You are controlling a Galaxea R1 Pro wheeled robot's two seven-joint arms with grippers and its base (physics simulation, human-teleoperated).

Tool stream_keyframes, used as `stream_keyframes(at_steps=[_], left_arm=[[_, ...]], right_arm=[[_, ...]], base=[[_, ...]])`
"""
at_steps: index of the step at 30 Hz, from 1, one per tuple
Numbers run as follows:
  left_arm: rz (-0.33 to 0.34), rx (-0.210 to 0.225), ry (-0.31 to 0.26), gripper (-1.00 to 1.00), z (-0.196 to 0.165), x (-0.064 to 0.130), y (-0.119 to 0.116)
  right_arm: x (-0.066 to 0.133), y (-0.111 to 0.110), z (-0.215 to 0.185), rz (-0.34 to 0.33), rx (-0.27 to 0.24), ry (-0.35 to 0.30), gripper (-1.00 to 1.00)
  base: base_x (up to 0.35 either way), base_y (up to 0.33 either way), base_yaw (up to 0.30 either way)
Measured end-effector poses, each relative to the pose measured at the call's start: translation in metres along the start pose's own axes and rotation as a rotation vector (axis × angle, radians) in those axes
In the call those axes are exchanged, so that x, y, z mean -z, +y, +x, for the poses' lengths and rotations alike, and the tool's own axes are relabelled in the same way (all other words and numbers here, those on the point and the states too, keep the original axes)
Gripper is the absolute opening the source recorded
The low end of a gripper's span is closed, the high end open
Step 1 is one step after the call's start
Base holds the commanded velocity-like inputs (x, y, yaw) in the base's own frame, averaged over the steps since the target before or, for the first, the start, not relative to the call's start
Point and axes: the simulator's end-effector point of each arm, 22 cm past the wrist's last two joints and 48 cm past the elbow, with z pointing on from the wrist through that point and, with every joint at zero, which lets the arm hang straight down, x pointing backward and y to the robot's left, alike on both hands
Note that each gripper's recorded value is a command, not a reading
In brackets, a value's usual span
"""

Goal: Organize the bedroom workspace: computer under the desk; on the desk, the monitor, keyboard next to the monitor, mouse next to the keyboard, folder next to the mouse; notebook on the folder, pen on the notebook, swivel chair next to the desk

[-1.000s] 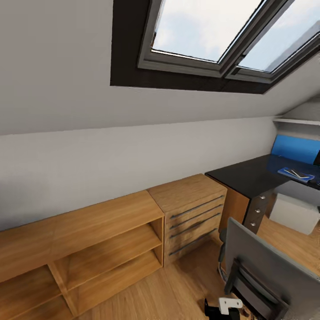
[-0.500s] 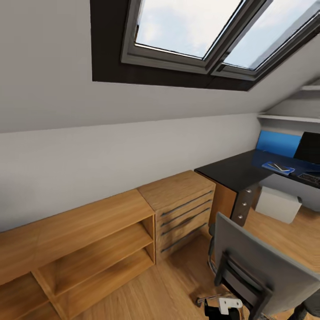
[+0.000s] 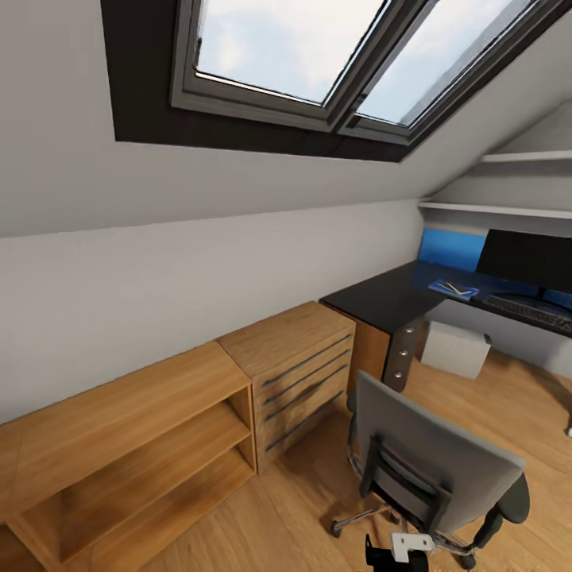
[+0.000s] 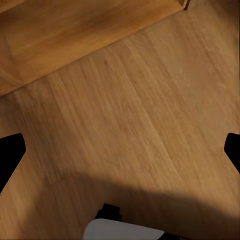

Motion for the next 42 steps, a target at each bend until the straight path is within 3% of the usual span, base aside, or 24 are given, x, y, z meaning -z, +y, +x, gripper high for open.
stream_keyframes(at_steps=[14, 42], left_arm=[[0.0, 0.0, -0.001, 1.0, -0.0002, 0.0001, 0.0], [0.001, 0.0, -0.002, 1.0, -0.0003, 0.0002, -0.0009]], right_arm=[[0.0004, 0.0009, 0.0004, -0.001, 0.0, 0.001, 1.0], [0.0003, 0.0021, 0.0, -0.003, 0.0, 0.0, 1.0]], base=[[0.06, 0.268, -0.28], [0.012, 0.051, -0.281]])
